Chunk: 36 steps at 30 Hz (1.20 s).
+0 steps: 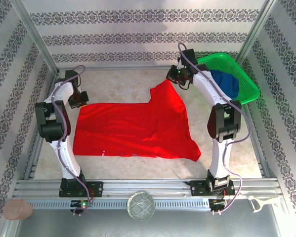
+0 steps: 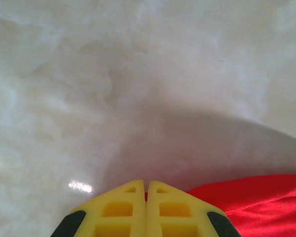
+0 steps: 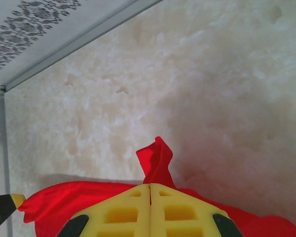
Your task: Fold the inside-out t-shirt
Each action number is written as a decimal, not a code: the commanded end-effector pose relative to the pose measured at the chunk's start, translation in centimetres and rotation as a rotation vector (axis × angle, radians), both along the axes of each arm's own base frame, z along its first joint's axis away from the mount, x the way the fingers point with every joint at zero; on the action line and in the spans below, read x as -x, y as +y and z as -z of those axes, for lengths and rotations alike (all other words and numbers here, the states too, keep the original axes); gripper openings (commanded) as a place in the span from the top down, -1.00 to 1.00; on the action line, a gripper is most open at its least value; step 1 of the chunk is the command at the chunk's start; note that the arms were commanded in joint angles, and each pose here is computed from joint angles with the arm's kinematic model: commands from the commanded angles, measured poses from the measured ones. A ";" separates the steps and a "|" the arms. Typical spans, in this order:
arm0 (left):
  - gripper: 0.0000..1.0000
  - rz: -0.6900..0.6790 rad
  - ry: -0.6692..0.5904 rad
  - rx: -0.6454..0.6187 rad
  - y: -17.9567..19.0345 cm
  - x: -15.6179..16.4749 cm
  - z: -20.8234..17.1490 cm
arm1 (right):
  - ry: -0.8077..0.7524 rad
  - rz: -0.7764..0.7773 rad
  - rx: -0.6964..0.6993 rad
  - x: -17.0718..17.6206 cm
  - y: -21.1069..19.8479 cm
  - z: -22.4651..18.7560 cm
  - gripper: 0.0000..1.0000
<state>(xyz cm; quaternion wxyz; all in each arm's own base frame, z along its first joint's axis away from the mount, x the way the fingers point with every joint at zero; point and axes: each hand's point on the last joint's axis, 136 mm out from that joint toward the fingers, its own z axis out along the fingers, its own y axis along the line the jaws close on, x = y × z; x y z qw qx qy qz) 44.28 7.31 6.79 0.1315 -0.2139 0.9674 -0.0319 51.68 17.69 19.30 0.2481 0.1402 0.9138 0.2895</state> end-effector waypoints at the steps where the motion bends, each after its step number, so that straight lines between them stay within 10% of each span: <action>1: 1.00 -0.045 -0.099 0.023 -0.1 -0.6 -1.8 | -0.068 0.016 -0.024 1.8 -0.3 -2.6 1.00; 36: 1.00 -0.274 -0.123 0.111 1.9 7.7 -1.6 | 0.003 0.126 0.030 25.9 -2.7 0.5 1.00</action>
